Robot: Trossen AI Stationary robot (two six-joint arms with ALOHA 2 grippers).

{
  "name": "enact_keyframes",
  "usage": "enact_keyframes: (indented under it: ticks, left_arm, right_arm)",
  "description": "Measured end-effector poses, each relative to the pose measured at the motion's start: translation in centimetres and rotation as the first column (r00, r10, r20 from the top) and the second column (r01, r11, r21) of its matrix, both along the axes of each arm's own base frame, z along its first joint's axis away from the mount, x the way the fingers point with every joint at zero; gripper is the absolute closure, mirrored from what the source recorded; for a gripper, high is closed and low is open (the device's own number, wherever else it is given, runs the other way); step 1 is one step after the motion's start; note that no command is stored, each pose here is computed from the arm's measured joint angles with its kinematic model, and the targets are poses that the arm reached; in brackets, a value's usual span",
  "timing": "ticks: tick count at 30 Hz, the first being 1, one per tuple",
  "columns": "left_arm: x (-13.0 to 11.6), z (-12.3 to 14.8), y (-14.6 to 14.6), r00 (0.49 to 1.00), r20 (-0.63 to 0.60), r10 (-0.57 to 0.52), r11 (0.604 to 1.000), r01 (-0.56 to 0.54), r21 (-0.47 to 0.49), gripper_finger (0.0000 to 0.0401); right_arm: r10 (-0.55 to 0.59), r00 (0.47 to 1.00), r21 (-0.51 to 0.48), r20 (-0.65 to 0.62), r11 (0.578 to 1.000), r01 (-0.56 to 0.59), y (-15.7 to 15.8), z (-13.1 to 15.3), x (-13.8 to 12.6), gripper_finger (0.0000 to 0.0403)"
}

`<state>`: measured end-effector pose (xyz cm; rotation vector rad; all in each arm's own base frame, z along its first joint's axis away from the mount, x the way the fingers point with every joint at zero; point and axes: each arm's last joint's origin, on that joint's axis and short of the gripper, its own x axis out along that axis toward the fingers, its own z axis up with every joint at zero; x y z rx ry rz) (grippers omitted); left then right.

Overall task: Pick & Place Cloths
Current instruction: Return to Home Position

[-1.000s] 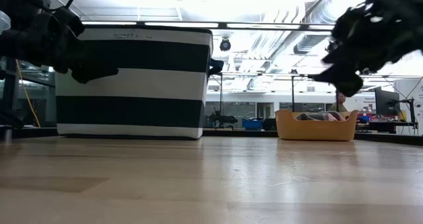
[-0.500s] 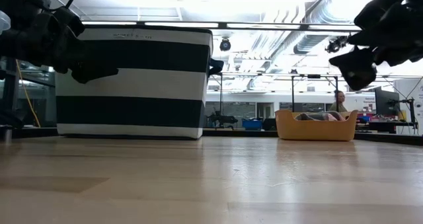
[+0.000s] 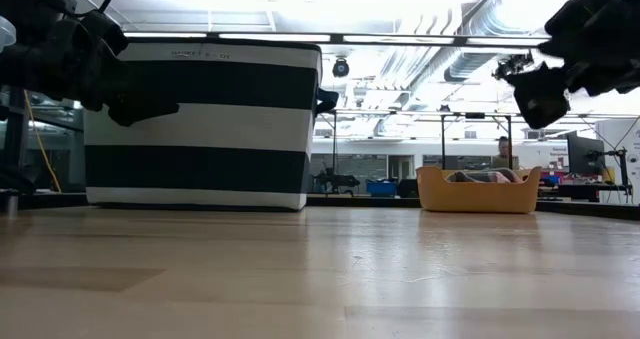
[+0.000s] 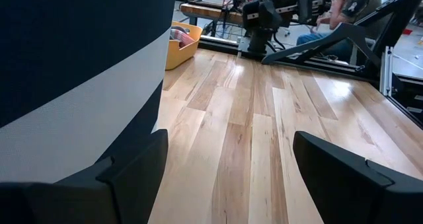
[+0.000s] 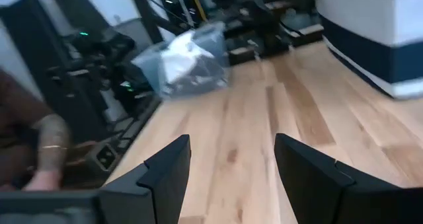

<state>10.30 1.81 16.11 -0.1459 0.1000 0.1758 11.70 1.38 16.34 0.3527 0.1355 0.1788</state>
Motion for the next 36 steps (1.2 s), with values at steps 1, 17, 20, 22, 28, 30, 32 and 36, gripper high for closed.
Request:
enact_keyframes:
  ticks: [1,17,20,22,28,30,32,36]
  left_arm:
    - [0.0,0.0,0.0,1.0,0.0,0.0,1.0,0.0,0.0,0.008]
    - [0.0,0.0,0.0,1.0,0.0,0.0,1.0,0.0,0.0,0.008]
    - [0.0,0.0,0.0,1.0,0.0,0.0,1.0,0.0,0.0,0.008]
    - [0.0,0.0,0.0,1.0,0.0,0.0,1.0,0.0,0.0,0.008]
    - [0.0,0.0,0.0,1.0,0.0,0.0,1.0,0.0,0.0,0.008]
    - [0.0,0.0,0.0,1.0,0.0,0.0,1.0,0.0,0.0,0.008]
    - [0.0,0.0,0.0,1.0,0.0,0.0,1.0,0.0,0.0,0.008]
    - [0.0,0.0,0.0,1.0,0.0,0.0,1.0,0.0,0.0,0.008]
  right_arm:
    - [0.016,1.0,-0.005,0.014,1.0,-0.016,-0.1,0.1,-0.1,0.019]
    - [-0.04,0.996,-0.066,0.082,0.997,0.045,-3.0,0.1,-1.5,0.019]
    - [-0.107,0.991,-0.064,0.081,0.992,0.112,-3.7,0.1,-1.7,0.019]
    - [-0.13,0.988,-0.064,0.079,0.989,0.136,-4.1,0.1,-1.8,0.019]
    - [-0.145,0.986,-0.096,0.08,0.984,0.152,-4.7,0.0,-2.0,0.019]
    - [-0.152,0.985,-0.109,0.075,0.981,0.16,-4.8,-0.1,-2.0,0.019]
    - [-0.154,0.986,-0.114,0.065,0.98,0.16,-4.8,-0.2,-1.9,0.019]
    - [-0.151,0.988,-0.103,0.041,0.983,0.155,-4.9,-0.4,-1.8,0.019]
